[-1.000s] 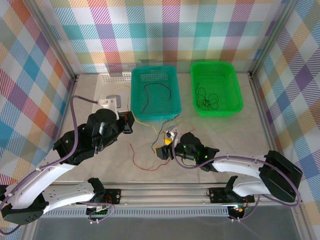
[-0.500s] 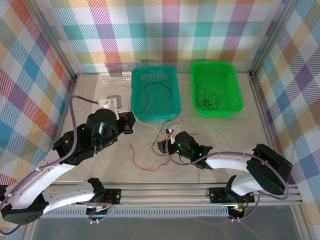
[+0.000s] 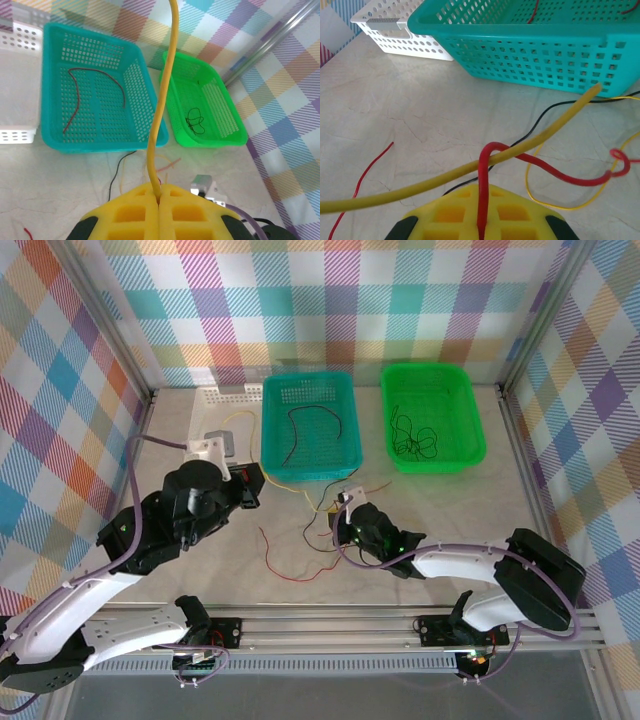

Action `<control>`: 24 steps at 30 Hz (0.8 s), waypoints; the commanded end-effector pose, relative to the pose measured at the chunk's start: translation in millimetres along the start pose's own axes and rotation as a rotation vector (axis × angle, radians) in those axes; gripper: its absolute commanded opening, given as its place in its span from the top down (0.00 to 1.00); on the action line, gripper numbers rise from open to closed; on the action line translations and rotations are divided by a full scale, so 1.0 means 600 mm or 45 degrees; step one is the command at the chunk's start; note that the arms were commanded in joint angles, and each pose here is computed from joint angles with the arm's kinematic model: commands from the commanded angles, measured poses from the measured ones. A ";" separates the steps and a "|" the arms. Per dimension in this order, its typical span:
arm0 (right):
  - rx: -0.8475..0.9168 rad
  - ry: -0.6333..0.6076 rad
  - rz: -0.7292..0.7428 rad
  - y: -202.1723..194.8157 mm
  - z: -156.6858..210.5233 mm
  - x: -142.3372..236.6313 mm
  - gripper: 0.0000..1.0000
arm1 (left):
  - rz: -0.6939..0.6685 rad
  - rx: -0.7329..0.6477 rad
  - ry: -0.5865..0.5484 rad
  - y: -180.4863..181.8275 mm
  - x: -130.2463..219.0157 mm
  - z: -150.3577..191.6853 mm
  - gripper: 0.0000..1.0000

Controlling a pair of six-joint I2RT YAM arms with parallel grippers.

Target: Untangle the cables

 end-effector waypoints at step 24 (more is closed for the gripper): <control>-0.207 -0.125 0.048 -0.079 -0.027 0.144 1.00 | -0.772 -0.506 -0.339 0.100 0.074 -0.188 1.00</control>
Point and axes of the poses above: each hand's point on the last joint's axis, 136 mm out from that joint toward the fingers, its own x axis back along the fingers, its own y axis along the line the jaws close on, z = x × y, the point moved 6 cm from there along x, back along the fingers, and after that the axes turned 15 degrees about -x, right-handed, at the moved point
